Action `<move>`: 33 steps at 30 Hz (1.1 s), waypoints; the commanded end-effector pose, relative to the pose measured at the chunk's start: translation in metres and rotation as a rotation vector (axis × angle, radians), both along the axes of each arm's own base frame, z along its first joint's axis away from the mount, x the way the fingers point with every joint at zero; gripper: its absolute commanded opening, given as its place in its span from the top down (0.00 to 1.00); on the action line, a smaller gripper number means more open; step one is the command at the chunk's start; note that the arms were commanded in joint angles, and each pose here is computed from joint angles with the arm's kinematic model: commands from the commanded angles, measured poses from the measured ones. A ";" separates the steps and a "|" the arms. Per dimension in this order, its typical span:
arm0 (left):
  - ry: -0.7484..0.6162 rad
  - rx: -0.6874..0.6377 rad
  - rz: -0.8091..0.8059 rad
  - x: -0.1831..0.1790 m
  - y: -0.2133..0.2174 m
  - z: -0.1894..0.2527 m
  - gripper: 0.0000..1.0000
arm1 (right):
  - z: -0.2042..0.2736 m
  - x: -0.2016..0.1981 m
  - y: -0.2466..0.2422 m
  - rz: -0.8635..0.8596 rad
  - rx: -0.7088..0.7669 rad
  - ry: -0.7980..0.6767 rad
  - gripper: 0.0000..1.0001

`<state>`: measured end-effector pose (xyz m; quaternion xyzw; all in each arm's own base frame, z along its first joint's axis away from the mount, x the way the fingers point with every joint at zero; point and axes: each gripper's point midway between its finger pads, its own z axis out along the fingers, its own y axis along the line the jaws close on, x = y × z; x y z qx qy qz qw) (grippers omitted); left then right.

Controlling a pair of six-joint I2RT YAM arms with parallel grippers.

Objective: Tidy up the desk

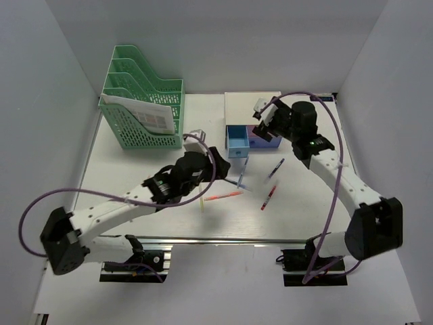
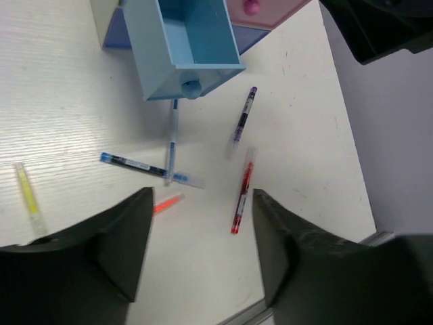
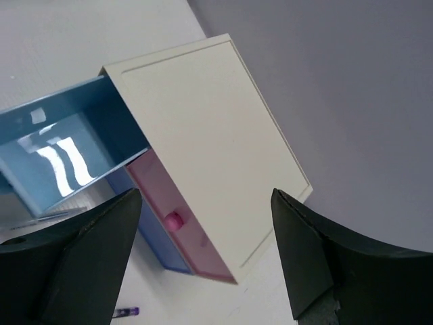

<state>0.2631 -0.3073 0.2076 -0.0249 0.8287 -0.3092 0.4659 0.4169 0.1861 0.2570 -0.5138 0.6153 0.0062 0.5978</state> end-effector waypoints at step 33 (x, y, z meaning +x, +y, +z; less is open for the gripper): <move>0.508 0.647 0.233 0.034 0.238 -0.128 0.20 | -0.092 -0.151 -0.050 -0.107 0.411 0.557 0.49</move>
